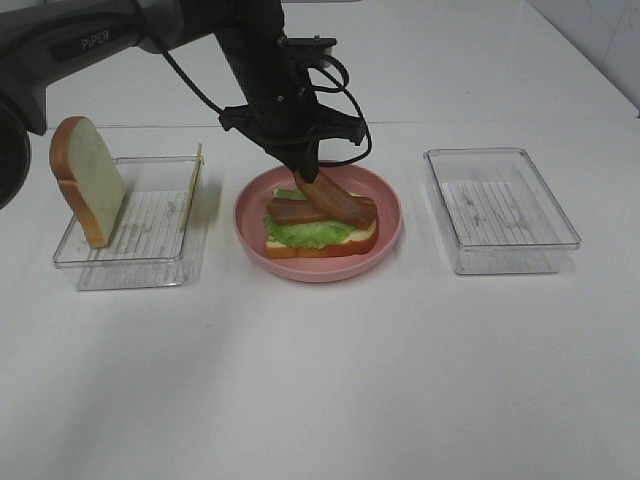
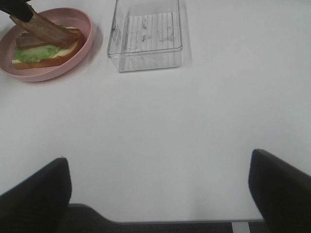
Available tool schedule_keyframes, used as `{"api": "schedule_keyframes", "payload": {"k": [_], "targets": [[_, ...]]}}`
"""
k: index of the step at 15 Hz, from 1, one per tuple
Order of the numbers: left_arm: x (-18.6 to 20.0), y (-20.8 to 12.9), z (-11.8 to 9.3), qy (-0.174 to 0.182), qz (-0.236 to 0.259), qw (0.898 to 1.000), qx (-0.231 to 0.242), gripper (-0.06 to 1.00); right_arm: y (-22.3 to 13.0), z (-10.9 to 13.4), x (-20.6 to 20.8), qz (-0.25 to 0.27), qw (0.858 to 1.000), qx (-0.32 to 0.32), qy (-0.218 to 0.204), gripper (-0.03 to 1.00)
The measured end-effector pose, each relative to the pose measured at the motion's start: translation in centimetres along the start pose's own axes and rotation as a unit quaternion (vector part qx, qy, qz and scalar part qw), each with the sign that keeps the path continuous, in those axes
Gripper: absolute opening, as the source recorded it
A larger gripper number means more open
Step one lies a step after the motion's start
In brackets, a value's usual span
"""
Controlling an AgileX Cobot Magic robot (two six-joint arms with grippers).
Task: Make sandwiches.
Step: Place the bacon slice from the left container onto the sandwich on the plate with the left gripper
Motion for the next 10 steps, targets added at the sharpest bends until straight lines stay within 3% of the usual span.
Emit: {"api": "schedule_keyframes", "payload": {"k": [7, 9, 10], "targets": [[-0.1, -0.05, 0.25, 0.009, 0.001, 1.0, 0.017, 0.0, 0.0, 0.0, 0.0, 0.0, 1.0, 0.0, 0.0, 0.94], [-0.09, -0.29, 0.31, 0.011, 0.011, 1.0, 0.017, 0.13, 0.0, 0.0, 0.0, 0.0, 1.0, 0.0, 0.0, 0.94], [-0.09, -0.3, 0.35, 0.013, 0.011, 1.0, 0.016, 0.26, 0.0, 0.0, 0.0, 0.0, 1.0, 0.0, 0.0, 0.94]]}}
Point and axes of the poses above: a point on each arm's last joint axis where the gripper is mounted, x pointing back along that axis away from the gripper, z along the wrist's bending axis when the last joint is at zero, y = z × x, the point moved 4 cm from there along -x, pointing out along that axis toward the gripper
